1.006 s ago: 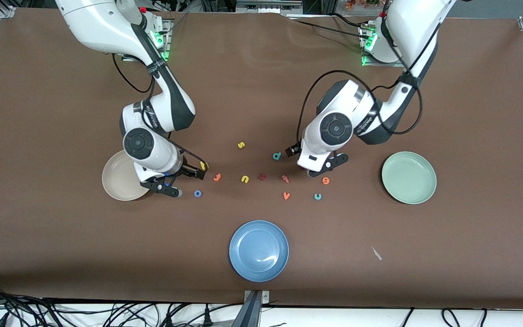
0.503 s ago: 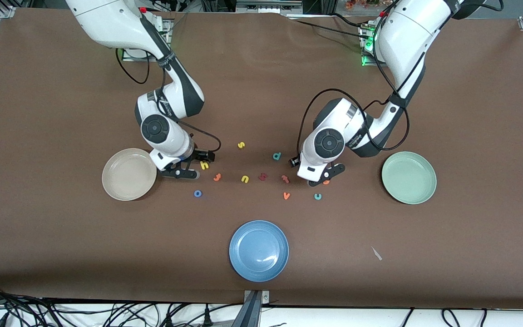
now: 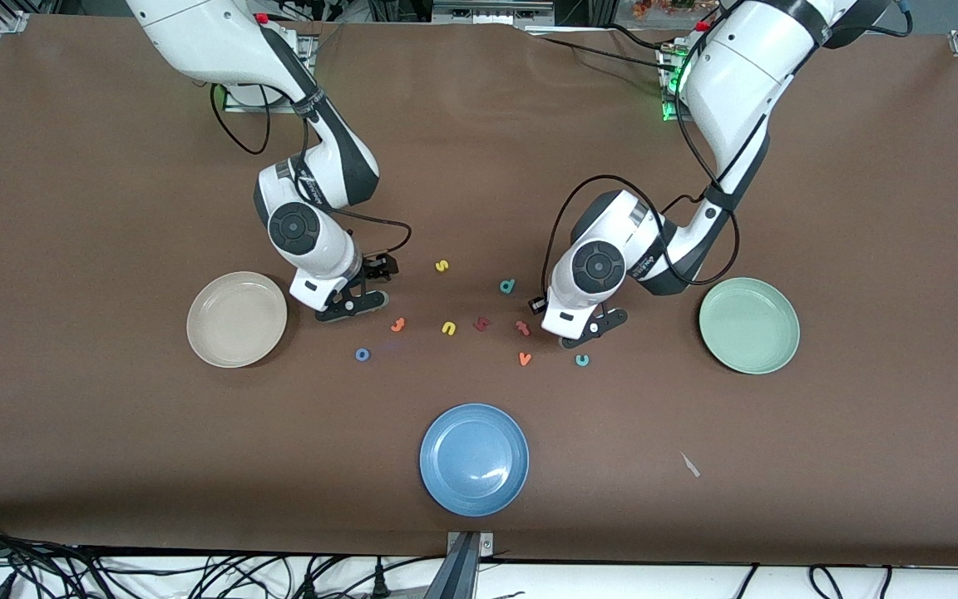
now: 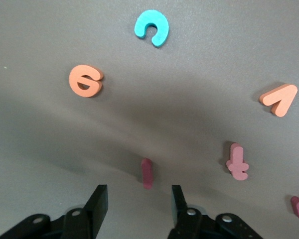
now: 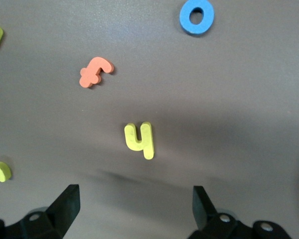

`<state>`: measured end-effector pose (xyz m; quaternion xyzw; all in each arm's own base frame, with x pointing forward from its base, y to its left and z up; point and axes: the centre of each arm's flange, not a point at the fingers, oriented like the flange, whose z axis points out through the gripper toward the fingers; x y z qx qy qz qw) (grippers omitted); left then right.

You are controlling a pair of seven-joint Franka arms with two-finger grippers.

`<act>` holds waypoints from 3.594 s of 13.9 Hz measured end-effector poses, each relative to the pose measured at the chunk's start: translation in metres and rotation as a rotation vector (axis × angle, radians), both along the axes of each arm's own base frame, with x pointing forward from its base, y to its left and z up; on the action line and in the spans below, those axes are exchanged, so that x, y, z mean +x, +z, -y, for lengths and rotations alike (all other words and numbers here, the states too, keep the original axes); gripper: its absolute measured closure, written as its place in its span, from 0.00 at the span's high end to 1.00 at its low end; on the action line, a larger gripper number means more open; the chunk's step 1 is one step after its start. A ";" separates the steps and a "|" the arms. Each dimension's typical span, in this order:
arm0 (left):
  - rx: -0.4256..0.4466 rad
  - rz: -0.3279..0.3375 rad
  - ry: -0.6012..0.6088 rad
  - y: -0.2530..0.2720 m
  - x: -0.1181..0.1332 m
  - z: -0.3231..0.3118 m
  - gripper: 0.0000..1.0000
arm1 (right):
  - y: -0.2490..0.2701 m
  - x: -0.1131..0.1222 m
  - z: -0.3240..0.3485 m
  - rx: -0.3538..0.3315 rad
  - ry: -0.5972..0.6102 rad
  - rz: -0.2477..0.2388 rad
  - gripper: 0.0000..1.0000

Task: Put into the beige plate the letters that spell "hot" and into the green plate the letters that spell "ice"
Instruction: 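Grasp the yellow 4 and pink stick with the right and left grippers, then carry the 4 to the beige plate and the stick to the green plate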

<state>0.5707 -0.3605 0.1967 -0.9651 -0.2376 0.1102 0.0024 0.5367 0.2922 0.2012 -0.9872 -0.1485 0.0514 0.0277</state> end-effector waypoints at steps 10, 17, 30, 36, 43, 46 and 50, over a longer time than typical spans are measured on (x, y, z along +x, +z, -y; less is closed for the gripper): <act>-0.010 -0.005 0.006 -0.022 -0.001 0.001 0.33 | -0.030 0.003 -0.009 0.005 0.055 0.084 0.81; -0.014 -0.001 0.014 -0.024 0.002 -0.002 0.07 | -0.027 0.003 -0.013 0.007 0.062 0.091 0.65; 0.001 -0.046 -0.162 0.070 0.059 -0.130 0.07 | -0.025 0.010 -0.018 0.008 0.079 0.119 0.31; -0.108 -0.078 -0.406 0.060 0.082 -0.257 0.07 | -0.016 0.030 0.001 -0.001 0.047 0.126 0.26; -0.145 -0.163 -0.649 0.014 0.069 -0.353 0.07 | 0.051 0.092 0.164 -0.132 0.055 0.088 0.26; -0.145 -0.207 -0.654 -0.016 0.062 -0.385 0.07 | 0.040 0.088 0.200 -0.132 -0.007 0.060 0.26; -0.152 -0.205 -0.668 -0.016 0.062 -0.377 0.33 | 0.028 0.089 0.220 -0.004 -0.190 0.023 0.55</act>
